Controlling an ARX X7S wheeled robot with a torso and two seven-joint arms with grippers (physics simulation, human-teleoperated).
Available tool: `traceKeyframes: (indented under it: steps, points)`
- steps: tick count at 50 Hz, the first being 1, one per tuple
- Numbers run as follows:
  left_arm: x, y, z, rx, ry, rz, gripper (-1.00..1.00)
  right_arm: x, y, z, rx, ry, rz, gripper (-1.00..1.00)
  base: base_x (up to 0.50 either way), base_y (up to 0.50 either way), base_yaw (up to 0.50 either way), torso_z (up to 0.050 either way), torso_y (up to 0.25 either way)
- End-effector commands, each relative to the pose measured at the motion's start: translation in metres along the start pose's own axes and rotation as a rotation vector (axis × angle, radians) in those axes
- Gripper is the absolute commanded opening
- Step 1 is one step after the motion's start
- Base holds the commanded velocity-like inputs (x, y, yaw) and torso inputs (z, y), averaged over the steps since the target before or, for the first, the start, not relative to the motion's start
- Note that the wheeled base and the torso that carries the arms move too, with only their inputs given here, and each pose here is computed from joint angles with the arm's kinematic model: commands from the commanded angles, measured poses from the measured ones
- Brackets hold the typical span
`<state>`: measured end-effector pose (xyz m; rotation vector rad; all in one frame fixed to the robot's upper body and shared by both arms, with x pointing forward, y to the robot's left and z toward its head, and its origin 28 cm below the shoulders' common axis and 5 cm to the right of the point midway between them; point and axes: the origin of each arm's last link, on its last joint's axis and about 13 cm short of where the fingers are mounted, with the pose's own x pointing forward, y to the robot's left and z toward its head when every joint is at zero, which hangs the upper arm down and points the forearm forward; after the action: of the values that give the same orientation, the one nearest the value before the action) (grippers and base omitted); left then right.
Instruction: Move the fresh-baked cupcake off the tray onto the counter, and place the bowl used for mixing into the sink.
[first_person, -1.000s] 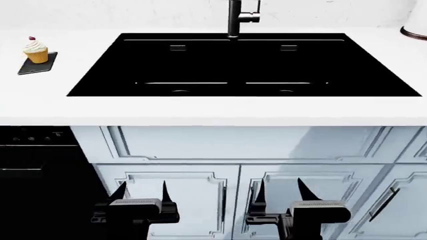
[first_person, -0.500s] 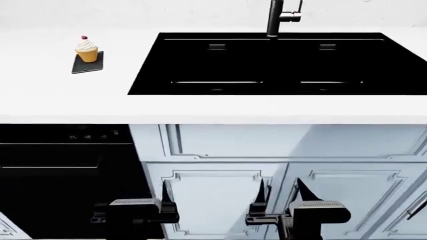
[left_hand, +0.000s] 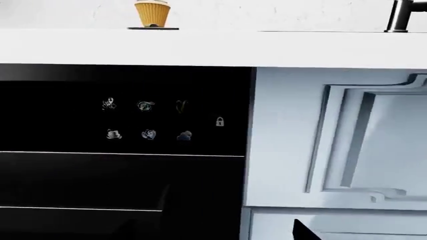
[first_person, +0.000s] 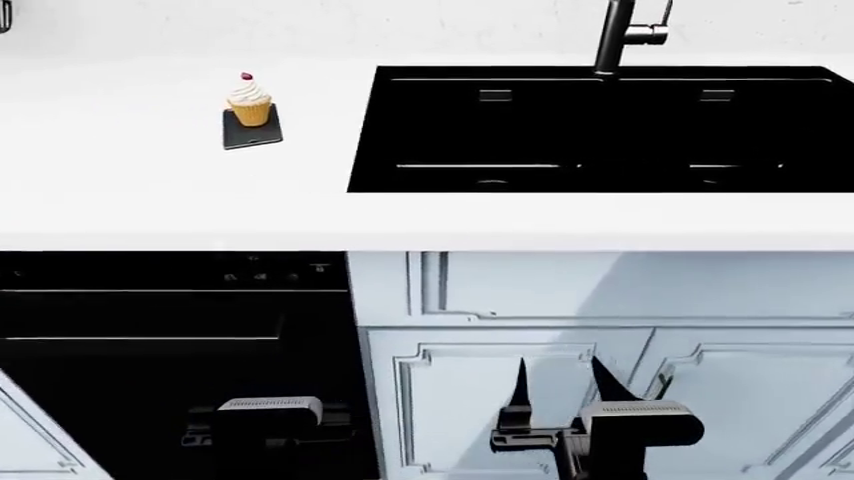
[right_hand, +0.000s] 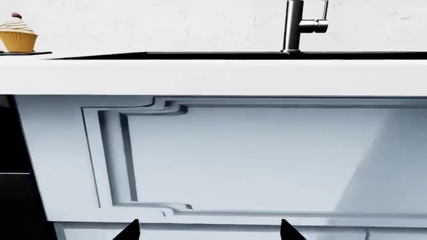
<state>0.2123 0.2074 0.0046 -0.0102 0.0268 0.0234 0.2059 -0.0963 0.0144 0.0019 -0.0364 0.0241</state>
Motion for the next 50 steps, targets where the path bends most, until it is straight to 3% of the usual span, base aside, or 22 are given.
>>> traceKeyframes:
  steps: [1, 22, 38, 50]
  points:
    - [0.0, -0.0001, -0.0004, -0.002, 0.002, 0.0, 1.0, -0.0002, -0.0001, 0.0003, 0.007, 0.003, 0.005, 1.0, 0.07, 0.32, 0.0, 0.0, 0.0]
    - [-0.0003, -0.0002, -0.0003, -0.002, 0.003, 0.001, 1.0, -0.0013, -0.0003, 0.0001, 0.001, -0.002, 0.007, 1.0, 0.06, 0.32, 0.0, 0.0, 0.0]
    - [0.0003, -0.0003, 0.0001, 0.0, 0.001, -0.006, 1.0, -0.0004, -0.0003, -0.0003, -0.002, -0.004, 0.005, 1.0, 0.06, 0.5, 0.0, 0.0, 0.0]
    - [-0.0008, -0.0006, 0.0039, -0.007, -0.004, -0.023, 1.0, -0.0009, -0.0001, -0.0002, -0.006, 0.0, 0.001, 1.0, 0.01, 0.05, 0.0, 0.015, 0.01]
